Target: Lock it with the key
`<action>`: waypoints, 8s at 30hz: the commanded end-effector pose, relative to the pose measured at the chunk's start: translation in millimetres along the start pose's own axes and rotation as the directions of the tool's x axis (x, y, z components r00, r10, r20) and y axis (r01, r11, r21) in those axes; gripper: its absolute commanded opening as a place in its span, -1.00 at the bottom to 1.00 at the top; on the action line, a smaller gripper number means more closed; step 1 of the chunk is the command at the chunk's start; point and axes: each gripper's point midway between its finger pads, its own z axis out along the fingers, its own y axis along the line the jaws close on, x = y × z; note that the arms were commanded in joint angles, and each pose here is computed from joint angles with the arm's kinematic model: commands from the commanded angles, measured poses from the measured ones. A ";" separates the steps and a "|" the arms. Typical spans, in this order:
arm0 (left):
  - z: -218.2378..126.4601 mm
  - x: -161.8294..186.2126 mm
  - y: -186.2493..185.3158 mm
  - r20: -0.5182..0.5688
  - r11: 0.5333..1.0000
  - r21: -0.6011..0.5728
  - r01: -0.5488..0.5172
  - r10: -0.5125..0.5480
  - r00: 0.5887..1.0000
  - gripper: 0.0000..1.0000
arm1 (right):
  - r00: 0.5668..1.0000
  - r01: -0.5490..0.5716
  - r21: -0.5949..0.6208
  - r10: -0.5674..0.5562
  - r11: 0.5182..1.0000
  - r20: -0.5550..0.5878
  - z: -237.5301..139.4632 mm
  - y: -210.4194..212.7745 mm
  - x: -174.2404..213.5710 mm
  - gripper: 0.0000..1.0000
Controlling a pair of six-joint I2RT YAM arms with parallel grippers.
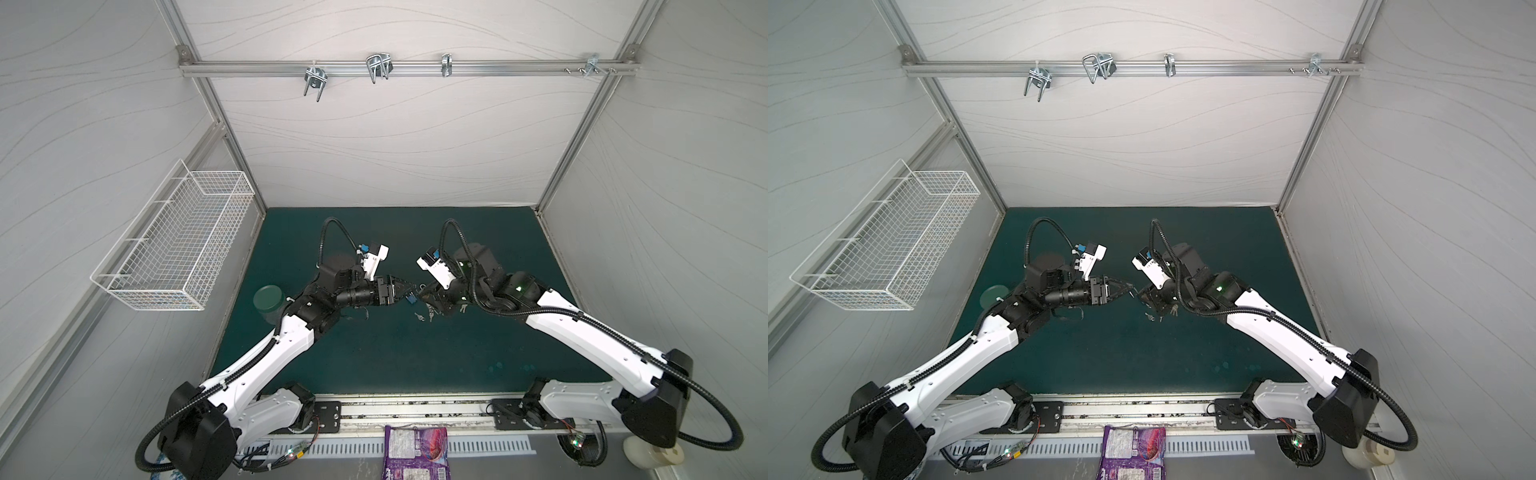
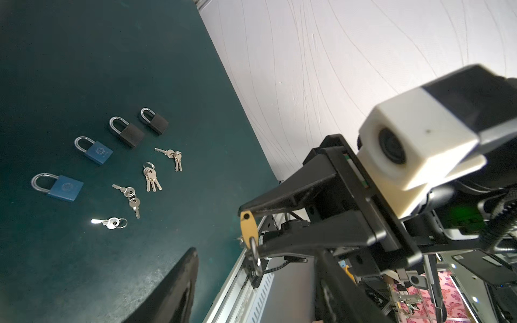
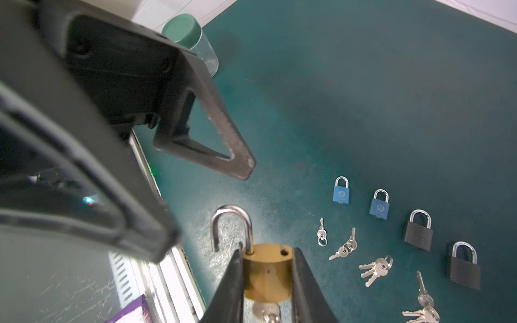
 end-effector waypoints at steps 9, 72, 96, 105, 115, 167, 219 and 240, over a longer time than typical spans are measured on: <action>10.1 -2.0 -10.4 -0.013 0.999 0.039 -0.035 0.035 0.999 -0.26 | 0.999 0.043 -0.040 -0.043 0.998 0.006 1.0 8.7 -7.5 -1.00; -56.9 -101.0 -135.3 0.322 0.889 0.431 -0.155 0.009 0.947 -1.00 | 0.735 0.260 -0.079 -0.144 0.962 0.662 -93.2 24.1 -135.9 -0.41; -76.6 -96.0 -173.1 0.332 0.846 0.397 -0.356 0.230 0.915 -1.00 | 0.823 0.226 -0.444 0.074 0.867 0.564 -136.7 80.5 -141.7 -1.00; -91.5 -85.0 -208.4 0.319 0.768 0.421 -0.482 0.371 0.872 -1.00 | 0.820 0.281 -0.620 0.153 0.732 0.552 -181.4 114.6 -159.5 -1.00; -86.3 -73.9 -203.8 0.284 0.776 0.401 -0.486 0.399 0.872 -1.00 | 0.827 0.265 -0.651 0.181 0.711 0.533 -185.3 116.9 -169.8 -1.00; -96.2 -96.0 -160.3 0.332 0.850 0.353 -0.390 0.276 0.902 -1.00 | 0.835 0.168 -0.288 0.019 0.943 0.551 -138.9 64.2 -129.5 0.29; -113.8 -112.8 -183.5 0.406 0.839 0.324 -0.438 0.295 0.865 -1.00 | 0.930 0.107 -0.233 -0.014 0.967 0.368 -84.6 51.4 -92.1 -1.00; -108.9 -77.0 35.7 0.294 0.885 -0.465 0.034 0.118 0.949 -1.00 | 0.979 -0.044 -0.044 0.034 0.998 -0.202 40.8 20.2 55.6 -1.00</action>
